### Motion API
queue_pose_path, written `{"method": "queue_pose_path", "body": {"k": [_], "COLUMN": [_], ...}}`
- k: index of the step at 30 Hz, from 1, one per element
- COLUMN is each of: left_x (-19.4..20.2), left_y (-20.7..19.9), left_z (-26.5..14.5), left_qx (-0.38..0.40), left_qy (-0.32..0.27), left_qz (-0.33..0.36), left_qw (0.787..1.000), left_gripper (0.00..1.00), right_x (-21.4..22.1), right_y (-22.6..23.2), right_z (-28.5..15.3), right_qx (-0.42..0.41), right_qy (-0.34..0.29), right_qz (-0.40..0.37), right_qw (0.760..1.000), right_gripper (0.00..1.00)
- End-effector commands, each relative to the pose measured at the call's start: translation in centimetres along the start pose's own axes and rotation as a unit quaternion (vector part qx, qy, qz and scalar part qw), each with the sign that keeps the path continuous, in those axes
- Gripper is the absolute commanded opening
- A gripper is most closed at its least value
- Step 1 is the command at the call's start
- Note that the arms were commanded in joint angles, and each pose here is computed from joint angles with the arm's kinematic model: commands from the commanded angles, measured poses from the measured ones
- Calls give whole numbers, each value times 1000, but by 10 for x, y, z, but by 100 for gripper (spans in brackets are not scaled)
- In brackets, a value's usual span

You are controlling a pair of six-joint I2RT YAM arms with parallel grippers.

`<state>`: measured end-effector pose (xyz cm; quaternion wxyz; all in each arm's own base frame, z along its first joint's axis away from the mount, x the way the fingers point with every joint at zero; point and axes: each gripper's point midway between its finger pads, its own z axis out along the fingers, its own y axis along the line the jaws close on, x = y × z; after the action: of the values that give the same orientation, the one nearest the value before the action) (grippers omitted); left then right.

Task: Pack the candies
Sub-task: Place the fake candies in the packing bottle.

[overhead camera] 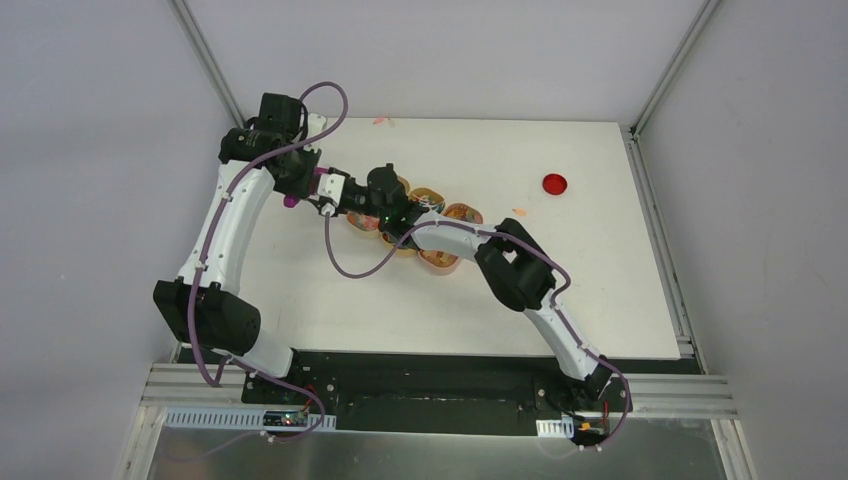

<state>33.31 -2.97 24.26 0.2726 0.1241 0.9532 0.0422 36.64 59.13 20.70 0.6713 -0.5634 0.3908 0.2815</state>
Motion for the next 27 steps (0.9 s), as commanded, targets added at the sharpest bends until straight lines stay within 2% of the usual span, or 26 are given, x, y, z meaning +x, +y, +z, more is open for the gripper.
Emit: {"method": "queue_pose_path", "body": {"k": [1, 27], "left_x": [-33, -71], "left_y": [9, 10], "left_z": [-15, -2], "left_qx": [-7, -1], "left_qy": [-68, -101], "left_qz": [-2, 14], "left_qw": [998, 995], "left_gripper": [0, 0], "right_x": [-8, 6], "right_y": [-10, -10], "right_z": [6, 10], "right_qx": [8, 1], "right_qy": [-17, -15], "right_qz": [12, 39], "right_qw": [1000, 999], "right_gripper": [51, 47]}}
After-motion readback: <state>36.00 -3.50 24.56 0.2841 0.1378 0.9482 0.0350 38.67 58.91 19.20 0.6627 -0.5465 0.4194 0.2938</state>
